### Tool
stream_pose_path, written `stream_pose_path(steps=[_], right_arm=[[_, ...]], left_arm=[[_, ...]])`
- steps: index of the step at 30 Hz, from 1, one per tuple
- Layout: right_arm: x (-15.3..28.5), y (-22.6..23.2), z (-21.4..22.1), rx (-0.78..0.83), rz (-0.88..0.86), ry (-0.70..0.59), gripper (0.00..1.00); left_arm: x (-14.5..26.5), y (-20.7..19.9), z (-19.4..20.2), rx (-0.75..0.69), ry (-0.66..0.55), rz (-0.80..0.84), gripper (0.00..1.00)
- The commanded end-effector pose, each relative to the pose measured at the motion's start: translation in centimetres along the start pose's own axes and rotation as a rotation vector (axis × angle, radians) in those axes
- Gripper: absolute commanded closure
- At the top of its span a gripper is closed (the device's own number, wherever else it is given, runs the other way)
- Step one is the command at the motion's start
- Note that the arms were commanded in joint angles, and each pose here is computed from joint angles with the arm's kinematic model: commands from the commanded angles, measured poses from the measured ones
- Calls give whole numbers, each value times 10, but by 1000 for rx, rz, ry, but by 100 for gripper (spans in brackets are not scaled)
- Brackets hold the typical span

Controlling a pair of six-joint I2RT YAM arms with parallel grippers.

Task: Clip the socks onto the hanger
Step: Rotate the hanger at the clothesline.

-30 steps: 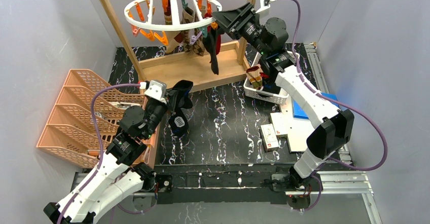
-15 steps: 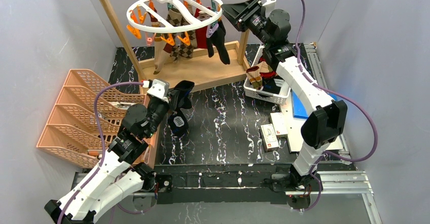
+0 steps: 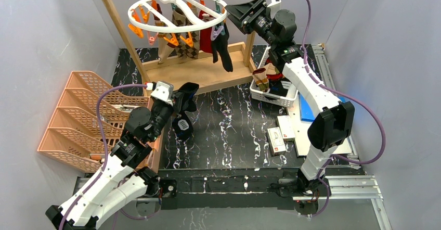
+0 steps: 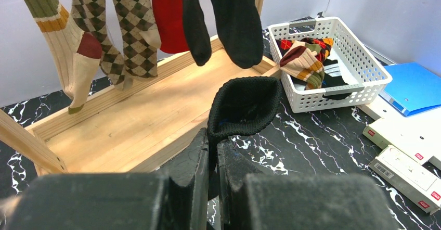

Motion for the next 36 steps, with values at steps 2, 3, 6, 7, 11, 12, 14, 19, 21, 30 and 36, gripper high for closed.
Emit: stream_pose_path(steps=[2,3,6,7,11,12,14,19,21,30,36], right_arm=[[12,42,-10,69,-119,-27,33],[12,42,-9,69,-118,-25,32],[13,42,-10,70,-121,-22,31],[13,43,-10,72,-122,-22,30],[16,44,-12,77,-126,-21,27],[16,44,-12,79,-127,-21,26],[17,45,-13,84,-128,-19,25],[20,47,-16,95,-135,-12,21],[22,50,-16,119,-139,-12,19],[42,53,-21,173,-116,-30,13],[70,70,-25,305,-91,-83,13]], left_arm=[[2,1,-18,17,-67,-7,100],[2,1,-18,16,-66,-8,100],[2,1,-19,16,-66,-9,100],[3,1,-19,16,-67,-9,100],[3,1,-18,15,-63,-7,100],[3,1,-18,15,-62,-7,100],[3,1,-18,16,-62,-9,100],[3,1,-19,18,-65,-3,100],[3,1,-19,18,-62,-3,100],[4,0,-19,21,-60,4,100],[5,0,-22,17,-64,6,100]])
Point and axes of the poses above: each gripper's point midway between its finger pads, its own x axis back along the fingers, its own y axis along the line the jaws close on, z = x × y, the point moved 8 cm from there along x, back along the fingers
